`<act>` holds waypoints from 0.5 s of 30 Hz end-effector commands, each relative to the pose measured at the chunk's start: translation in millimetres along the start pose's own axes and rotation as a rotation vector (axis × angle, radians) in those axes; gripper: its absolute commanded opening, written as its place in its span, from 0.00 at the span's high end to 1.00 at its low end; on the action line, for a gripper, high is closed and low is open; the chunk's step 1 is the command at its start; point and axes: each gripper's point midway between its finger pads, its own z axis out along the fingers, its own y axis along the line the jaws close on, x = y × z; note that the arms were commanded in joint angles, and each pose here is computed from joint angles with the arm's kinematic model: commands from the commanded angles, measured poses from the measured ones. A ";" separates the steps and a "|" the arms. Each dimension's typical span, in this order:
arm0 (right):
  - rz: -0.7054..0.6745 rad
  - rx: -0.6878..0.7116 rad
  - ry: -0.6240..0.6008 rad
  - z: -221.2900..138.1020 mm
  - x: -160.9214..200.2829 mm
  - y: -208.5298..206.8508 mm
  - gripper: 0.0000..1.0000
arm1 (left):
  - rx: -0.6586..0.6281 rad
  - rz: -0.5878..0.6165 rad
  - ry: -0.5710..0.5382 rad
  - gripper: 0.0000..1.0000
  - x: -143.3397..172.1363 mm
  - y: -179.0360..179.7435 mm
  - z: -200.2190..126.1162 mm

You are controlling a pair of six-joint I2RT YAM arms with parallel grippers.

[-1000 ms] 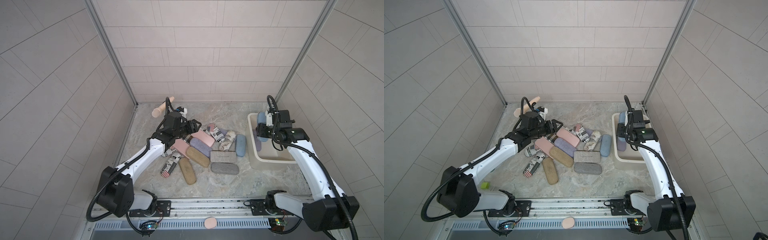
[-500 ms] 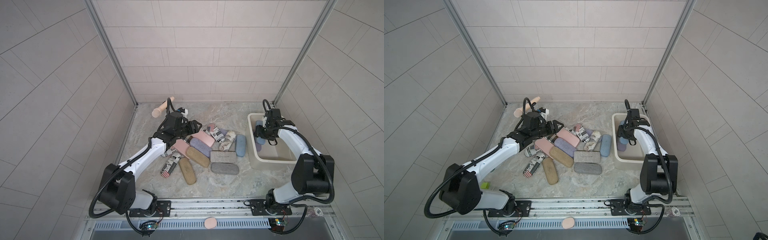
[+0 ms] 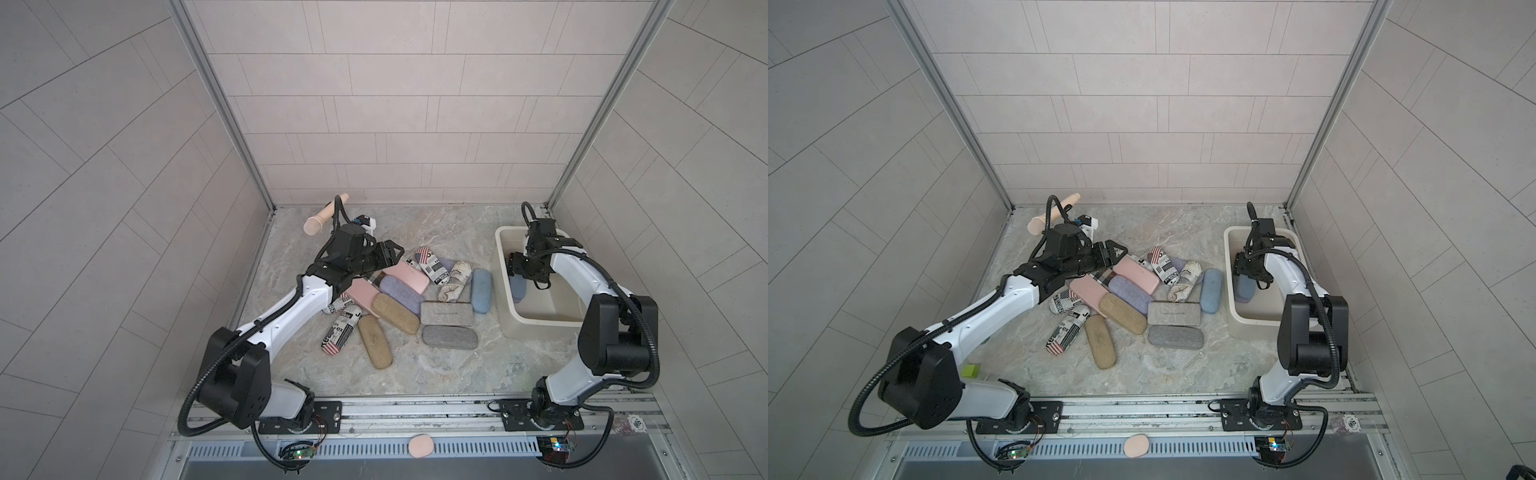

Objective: Put the glasses cases into the storage boxes
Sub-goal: Place the glasses case in the storage box.

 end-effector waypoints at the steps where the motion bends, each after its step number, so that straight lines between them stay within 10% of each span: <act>1: -0.005 -0.004 -0.082 -28.0 -15.0 3.4 0.25 | 0.037 0.015 -0.024 0.31 -9.0 -13.8 -2.2; 15: -0.180 -0.029 -0.273 -118.9 -3.5 54.0 0.29 | 0.020 0.044 -0.064 0.31 -16.7 -16.7 -14.3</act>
